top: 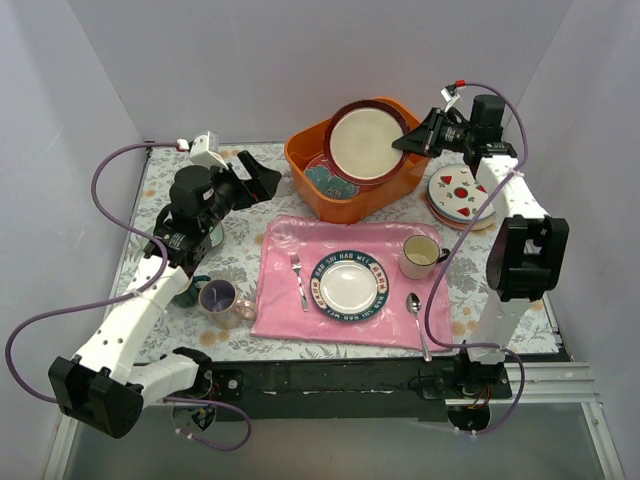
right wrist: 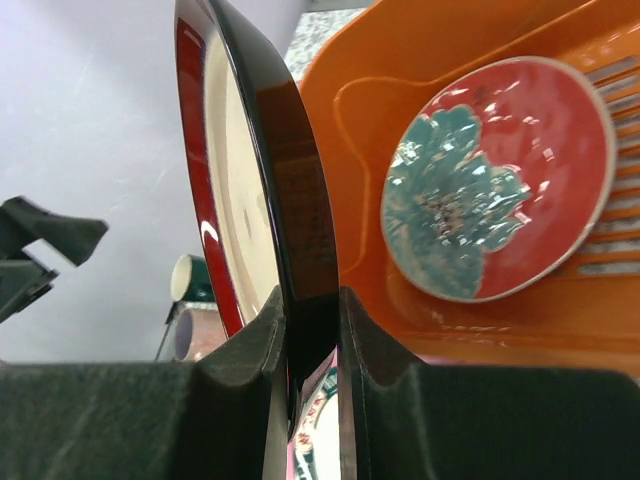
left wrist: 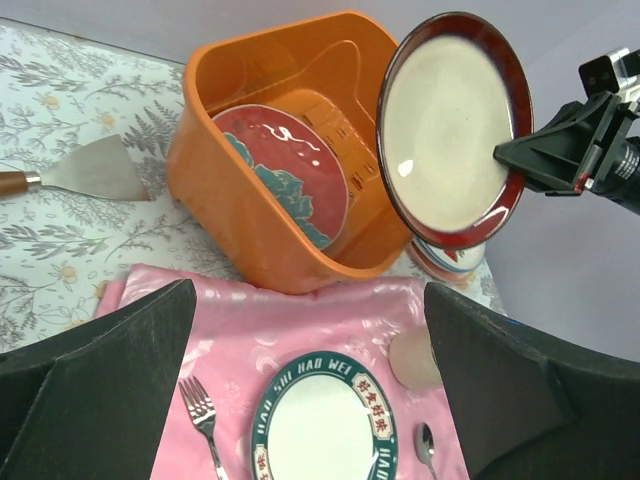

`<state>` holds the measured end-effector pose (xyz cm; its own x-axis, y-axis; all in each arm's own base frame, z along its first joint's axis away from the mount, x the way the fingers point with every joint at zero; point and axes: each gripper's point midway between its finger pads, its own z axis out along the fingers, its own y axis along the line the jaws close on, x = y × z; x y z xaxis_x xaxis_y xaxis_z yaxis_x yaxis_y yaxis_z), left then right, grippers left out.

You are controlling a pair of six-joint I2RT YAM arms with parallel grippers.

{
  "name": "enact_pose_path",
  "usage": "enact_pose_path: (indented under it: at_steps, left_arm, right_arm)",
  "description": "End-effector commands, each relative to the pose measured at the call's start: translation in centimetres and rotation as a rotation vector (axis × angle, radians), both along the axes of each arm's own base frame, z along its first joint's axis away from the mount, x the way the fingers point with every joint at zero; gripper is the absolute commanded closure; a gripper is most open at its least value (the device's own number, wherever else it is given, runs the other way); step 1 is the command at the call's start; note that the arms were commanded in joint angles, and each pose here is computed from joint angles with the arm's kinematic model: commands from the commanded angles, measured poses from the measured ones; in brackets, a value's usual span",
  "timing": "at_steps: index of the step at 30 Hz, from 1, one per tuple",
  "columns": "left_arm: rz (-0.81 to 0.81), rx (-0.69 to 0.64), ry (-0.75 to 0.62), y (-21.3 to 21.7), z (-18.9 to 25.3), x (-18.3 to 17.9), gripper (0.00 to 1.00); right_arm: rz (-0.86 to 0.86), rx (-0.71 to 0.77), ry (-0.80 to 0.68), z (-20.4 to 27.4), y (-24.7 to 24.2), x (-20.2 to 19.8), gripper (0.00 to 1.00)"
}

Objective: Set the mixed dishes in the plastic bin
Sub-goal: Place the plate in the plastic bin.

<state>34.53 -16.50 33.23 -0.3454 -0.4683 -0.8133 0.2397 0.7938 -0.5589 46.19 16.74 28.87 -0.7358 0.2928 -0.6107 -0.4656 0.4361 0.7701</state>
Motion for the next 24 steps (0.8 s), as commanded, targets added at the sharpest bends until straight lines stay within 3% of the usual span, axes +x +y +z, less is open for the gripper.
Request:
enact_pose_path:
  at_steps: [1, 5, 9, 24]
  left_arm:
    - [0.077, 0.043, -0.053, 1.4, 1.3, 1.4, 0.02]
    - [0.083, 0.005, -0.026, 0.6, 0.1, 3.4, 0.02]
    - [0.076, -0.024, 0.009, -0.1, -0.3, 5.2, 0.02]
    - [0.075, -0.156, 0.112, 0.4, 0.7, 8.0, 0.02]
  right_arm:
    - [0.003, -0.037, -0.154, 3.6, 0.7, 3.1, 0.99]
    - [-0.019, -0.059, -0.206, 4.3, 1.4, 6.7, 0.99]
    - [-0.004, -0.067, -0.171, 1.3, 2.8, 9.3, 0.99]
    - [0.029, -0.122, -0.134, -5.0, 6.1, 11.7, 0.98]
